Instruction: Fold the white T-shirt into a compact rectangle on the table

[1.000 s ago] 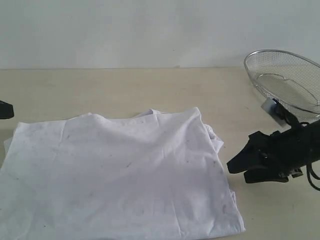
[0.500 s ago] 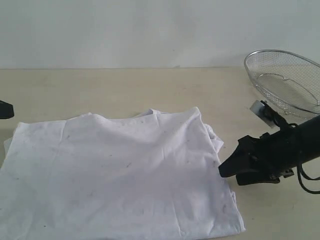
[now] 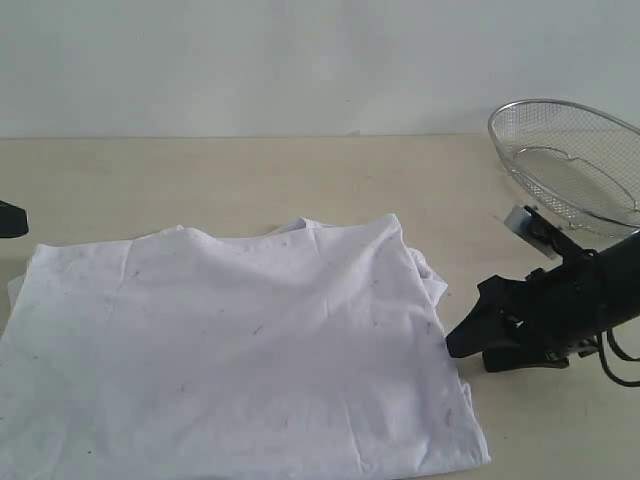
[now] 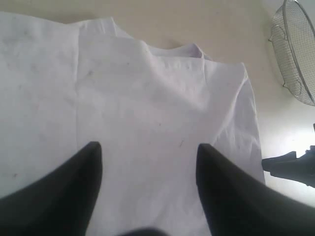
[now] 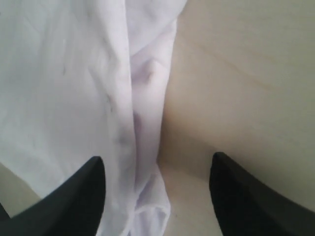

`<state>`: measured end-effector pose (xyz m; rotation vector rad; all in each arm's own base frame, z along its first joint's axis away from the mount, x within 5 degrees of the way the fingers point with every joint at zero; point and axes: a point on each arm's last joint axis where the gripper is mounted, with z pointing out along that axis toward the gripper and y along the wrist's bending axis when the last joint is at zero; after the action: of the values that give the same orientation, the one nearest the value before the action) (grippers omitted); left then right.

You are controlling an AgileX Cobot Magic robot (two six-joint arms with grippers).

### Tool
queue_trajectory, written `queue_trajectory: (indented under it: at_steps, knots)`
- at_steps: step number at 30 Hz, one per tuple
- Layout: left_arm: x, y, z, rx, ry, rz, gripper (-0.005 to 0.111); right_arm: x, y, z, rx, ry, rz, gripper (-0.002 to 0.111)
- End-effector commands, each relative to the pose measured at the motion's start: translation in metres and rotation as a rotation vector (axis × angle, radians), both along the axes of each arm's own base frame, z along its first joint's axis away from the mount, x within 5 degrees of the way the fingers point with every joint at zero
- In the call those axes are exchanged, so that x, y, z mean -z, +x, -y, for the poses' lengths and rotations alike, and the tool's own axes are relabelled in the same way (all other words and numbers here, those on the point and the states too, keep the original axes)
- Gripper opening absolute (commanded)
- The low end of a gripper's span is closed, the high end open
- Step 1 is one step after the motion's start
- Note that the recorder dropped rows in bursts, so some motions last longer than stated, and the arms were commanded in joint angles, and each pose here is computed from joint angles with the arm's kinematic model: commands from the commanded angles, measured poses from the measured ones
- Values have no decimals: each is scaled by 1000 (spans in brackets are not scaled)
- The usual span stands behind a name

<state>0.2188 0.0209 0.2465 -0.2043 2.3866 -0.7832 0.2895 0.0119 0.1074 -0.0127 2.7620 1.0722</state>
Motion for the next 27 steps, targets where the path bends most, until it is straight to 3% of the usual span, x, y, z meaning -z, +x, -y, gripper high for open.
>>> queue_trajectory:
  at_steps: [1, 15, 27]
  knots:
    - [2, 0, 1, -2, -8, -4, 54, 2, 0, 5, 8, -60, -9, 57]
    - [2, 0, 1, -2, -8, -4, 54, 5, 0, 5, 22, -67, -31, 57]
    - [2, 0, 1, -2, -8, -4, 54, 19, 0, -3, 28, 65, -74, 57]
